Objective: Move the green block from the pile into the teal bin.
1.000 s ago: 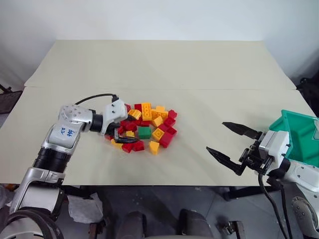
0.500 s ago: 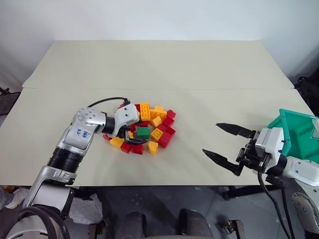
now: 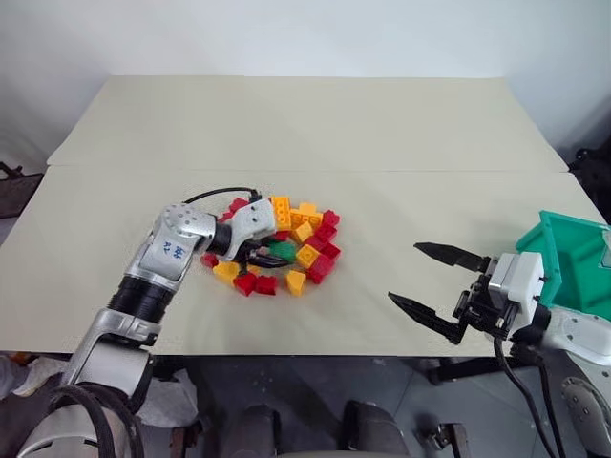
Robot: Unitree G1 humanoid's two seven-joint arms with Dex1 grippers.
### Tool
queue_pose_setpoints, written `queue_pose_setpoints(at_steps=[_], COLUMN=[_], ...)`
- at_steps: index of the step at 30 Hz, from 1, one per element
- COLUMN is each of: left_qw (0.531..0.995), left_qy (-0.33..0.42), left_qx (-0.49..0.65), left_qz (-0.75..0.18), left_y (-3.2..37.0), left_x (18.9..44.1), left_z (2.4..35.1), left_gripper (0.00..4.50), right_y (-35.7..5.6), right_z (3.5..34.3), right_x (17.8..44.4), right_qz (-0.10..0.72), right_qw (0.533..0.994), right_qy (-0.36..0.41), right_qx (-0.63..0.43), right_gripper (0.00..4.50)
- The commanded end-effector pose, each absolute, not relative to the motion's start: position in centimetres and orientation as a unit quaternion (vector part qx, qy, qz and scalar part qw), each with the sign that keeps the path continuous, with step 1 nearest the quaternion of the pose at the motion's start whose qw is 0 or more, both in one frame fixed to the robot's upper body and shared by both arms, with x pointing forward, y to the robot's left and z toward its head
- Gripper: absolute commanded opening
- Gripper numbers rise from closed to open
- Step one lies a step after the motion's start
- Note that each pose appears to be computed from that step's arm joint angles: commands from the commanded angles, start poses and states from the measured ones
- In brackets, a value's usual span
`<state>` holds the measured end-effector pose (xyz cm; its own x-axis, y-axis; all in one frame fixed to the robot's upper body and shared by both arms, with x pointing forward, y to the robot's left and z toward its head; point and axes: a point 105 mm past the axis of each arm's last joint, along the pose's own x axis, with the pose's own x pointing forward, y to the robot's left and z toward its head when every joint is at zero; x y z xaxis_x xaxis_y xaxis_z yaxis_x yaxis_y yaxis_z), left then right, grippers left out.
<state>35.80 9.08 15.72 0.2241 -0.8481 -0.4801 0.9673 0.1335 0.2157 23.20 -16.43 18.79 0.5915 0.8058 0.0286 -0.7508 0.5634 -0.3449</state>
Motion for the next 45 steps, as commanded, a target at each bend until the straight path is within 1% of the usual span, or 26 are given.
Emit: queue_pose_setpoints(at_steps=[1, 3, 5, 8, 10, 11, 14, 17, 18, 20, 21, 25, 27, 29, 30, 34, 38, 40, 42, 45], left_qw=[0.733, 0.731, 0.718, 0.683, 0.674, 0.669, 0.664, 0.656, 0.649, 0.642, 0.637, 0.64, 0.642, 0.64, 0.638, 0.656, 0.643, 0.653, 0.669, 0.675], left_qy=[0.018, 0.006, 0.006, 0.008, 0.015, 0.013, 0.018, 0.027, 0.025, 0.026, 0.02, -0.001, -0.025, -0.024, -0.012, -0.008, -0.011, -0.033, -0.07, -0.135], left_qx=[0.198, 0.183, 0.187, 0.232, 0.226, 0.242, 0.262, 0.259, 0.265, 0.265, 0.269, 0.27, 0.258, 0.222, 0.21, 0.213, 0.226, 0.227, 0.213, 0.191], left_qz=[-0.651, -0.657, -0.67, -0.693, -0.703, -0.703, -0.7, -0.708, -0.713, -0.719, -0.723, -0.719, -0.722, -0.735, -0.74, -0.724, -0.731, -0.721, -0.708, -0.7], left_y=[5.7, 3.8, 1.5, -2.5, -5.1, -6.2, -8.3, -9.3, -9.4, -9.5, -9.5, -9.3, -8.9, -8.2, -7.5, -5.4, -5.1, -4.9, -4.1, -1.4], left_x=[35.7, 36.1, 36.0, 35.4, 35.0, 34.9, 34.7, 34.2, 34.0, 33.8, 33.6, 33.9, 34.0, 34.0, 34.2, 35.5, 35.2, 35.5, 36.0, 36.3], left_z=[22.6, 23.5, 23.0, 20.9, 19.6, 18.7, 16.7, 15.8, 15.6, 15.3, 15.3, 15.6, 16.3, 17.3, 17.6, 17.9, 17.4, 18.0, 19.5, 21.6], left_gripper=[1.49, 1.49, 1.49, 1.49, 1.49, 1.49, 1.49, 1.49, 1.49, 2.23, 2.51, 3.78, 4.41, 4.46, 4.46, 4.46, 4.46, 4.46, 4.46, 4.46], right_y=[-18.8, -19.9, -20.7, -21.7, -22.0, -22.0, -21.6, -21.2, -21.1, -20.9, -20.8, -20.8, -20.8, -20.8, -20.9, -21.0, -20.8, -20.4, -20.1, -19.8], right_z=[20.1, 20.0, 19.8, 19.5, 19.3, 19.1, 18.8, 18.5, 18.4, 18.3, 18.2, 18.1, 18.2, 18.4, 18.4, 18.5, 18.7, 18.7, 18.7, 18.7], right_x=[22.5, 22.1, 21.8, 21.3, 21.0, 20.8, 20.3, 20.0, 20.0, 20.0, 20.1, 20.5, 20.9, 21.3, 21.5, 22.4, 22.9, 23.1, 23.2, 23.4], right_qz=[0.391, 0.363, 0.341, 0.31, 0.292, 0.287, 0.28, 0.276, 0.276, 0.276, 0.276, 0.279, 0.283, 0.289, 0.293, 0.318, 0.328, 0.338, 0.351, 0.37], right_qw=[0.899, 0.911, 0.919, 0.93, 0.936, 0.937, 0.94, 0.942, 0.942, 0.943, 0.944, 0.943, 0.941, 0.939, 0.938, 0.929, 0.925, 0.921, 0.917, 0.909], right_qy=[-0.113, -0.109, -0.106, -0.101, -0.1, -0.098, -0.095, -0.091, -0.09, -0.089, -0.088, -0.087, -0.088, -0.09, -0.089, -0.083, -0.09, -0.092, -0.09, -0.081], right_qx=[-0.165, -0.165, -0.168, -0.172, -0.171, -0.173, -0.172, -0.167, -0.166, -0.162, -0.16, -0.159, -0.161, -0.162, -0.162, -0.171, -0.171, -0.169, -0.168, -0.174], right_gripper=[4.5, 4.5, 4.5, 4.5, 4.5, 4.5, 4.5, 4.5, 4.5, 4.5, 4.5, 4.5, 4.5, 4.5, 4.5, 4.5, 4.5, 4.5, 4.5, 4.5])
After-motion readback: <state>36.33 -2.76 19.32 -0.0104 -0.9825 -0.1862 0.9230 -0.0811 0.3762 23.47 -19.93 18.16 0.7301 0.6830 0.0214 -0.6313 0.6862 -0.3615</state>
